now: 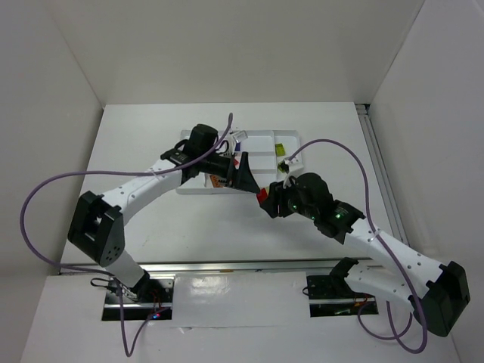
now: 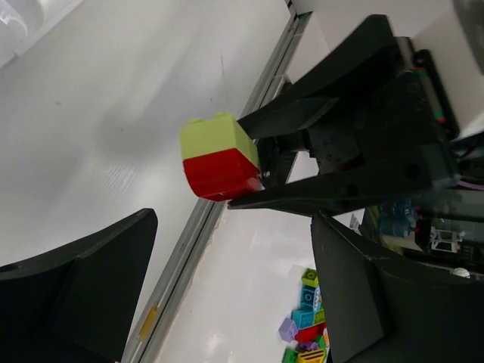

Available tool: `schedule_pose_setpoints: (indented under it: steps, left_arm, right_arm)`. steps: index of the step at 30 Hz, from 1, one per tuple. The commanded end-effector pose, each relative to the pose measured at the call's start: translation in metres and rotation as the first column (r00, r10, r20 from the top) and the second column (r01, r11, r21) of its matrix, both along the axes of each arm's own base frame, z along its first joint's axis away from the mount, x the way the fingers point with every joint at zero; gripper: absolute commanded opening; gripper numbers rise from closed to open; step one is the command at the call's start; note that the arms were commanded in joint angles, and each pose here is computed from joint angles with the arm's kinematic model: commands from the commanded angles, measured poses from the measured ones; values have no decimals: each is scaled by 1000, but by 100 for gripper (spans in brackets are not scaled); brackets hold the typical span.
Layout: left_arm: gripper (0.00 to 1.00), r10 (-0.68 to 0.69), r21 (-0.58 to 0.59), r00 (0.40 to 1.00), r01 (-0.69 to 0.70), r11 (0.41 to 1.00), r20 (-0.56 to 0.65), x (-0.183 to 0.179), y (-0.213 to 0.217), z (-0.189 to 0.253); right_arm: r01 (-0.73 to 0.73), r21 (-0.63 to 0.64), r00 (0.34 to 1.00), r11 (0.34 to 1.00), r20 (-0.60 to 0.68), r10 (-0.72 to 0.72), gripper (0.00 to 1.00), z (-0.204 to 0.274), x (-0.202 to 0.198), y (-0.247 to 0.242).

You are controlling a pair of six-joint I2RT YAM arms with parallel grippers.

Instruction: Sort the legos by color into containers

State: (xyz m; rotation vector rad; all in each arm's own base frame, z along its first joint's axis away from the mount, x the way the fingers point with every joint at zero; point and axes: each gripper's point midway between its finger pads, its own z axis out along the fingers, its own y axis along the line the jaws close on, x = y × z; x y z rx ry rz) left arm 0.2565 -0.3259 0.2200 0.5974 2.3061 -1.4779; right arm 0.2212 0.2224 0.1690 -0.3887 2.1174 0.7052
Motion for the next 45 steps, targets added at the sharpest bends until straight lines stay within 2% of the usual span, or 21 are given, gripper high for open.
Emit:
schedule_pose_setpoints:
  steps: [1, 10, 13, 20, 23, 24, 26, 27, 31, 32, 33, 36, 40, 45]
  left_arm:
    - [94, -33, -47, 999, 33, 998, 8, 3, -7, 6]
    - [94, -67, -59, 995, 62, 996, -76, 1, -24, -13]
    - [90, -59, -43, 995, 55, 998, -81, 4, -29, -20]
    - [74, -56, -33, 994, 53, 998, -96, 3, -32, -25]
    - [61, -56, -33, 994, 53, 998, -96, 3, -32, -25]
    - [52, -56, -33, 994, 53, 998, -96, 3, -32, -25]
    - [46, -53, -33, 993, 50, 998, -104, 1, -30, -24]
    - [36, -53, -38, 994, 50, 998, -96, 2, -31, -23]
    - [17, -72, -63, 993, 66, 996, -91, 0, -33, -18]
    - [4, -71, -58, 993, 66, 996, -99, -1, -32, -19]
    - [0, -71, -54, 992, 65, 996, -107, -2, -32, -20]
    - [0, -71, -47, 990, 66, 997, -121, 0, -29, -23]
    - [0, -27, -31, 995, 24, 999, -93, 14, -5, -21]
    - [0, 14, -57, 1000, -14, 998, -11, 20, 33, -6]
  right_arm:
    - [-28, 72, 996, 997, 87, 22, 33, 36, 8, 13]
    - [-37, 80, 995, 996, 92, 30, 33, 37, 9, 16]
    - [-37, 80, 995, 996, 92, 30, 33, 37, 9, 16]
    - [-29, 84, 995, 996, 101, 21, 33, 39, 11, 16]
    - [-29, 78, 995, 997, 94, 21, 33, 35, 10, 15]
    - [-29, 78, 995, 997, 94, 21, 33, 35, 10, 15]
    - [-29, 78, 995, 997, 94, 21, 33, 35, 10, 15]
    - [-29, 78, 995, 997, 94, 21, 33, 35, 10, 15]
    - [-32, 66, 995, 997, 93, 26, 33, 33, 10, 14]
    - [-32, 66, 995, 997, 93, 26, 51, 33, 10, 14]
    - [-32, 66, 995, 997, 93, 26, 64, 33, 10, 14]
    - [-33, 77, 994, 996, 107, 25, 100, 41, 8, 13]
    - [-34, 89, 992, 995, 121, 23, 100, 55, 4, 9]
    - [-158, 191, 979, 969, 155, 129, 89, 81, -10, 27]
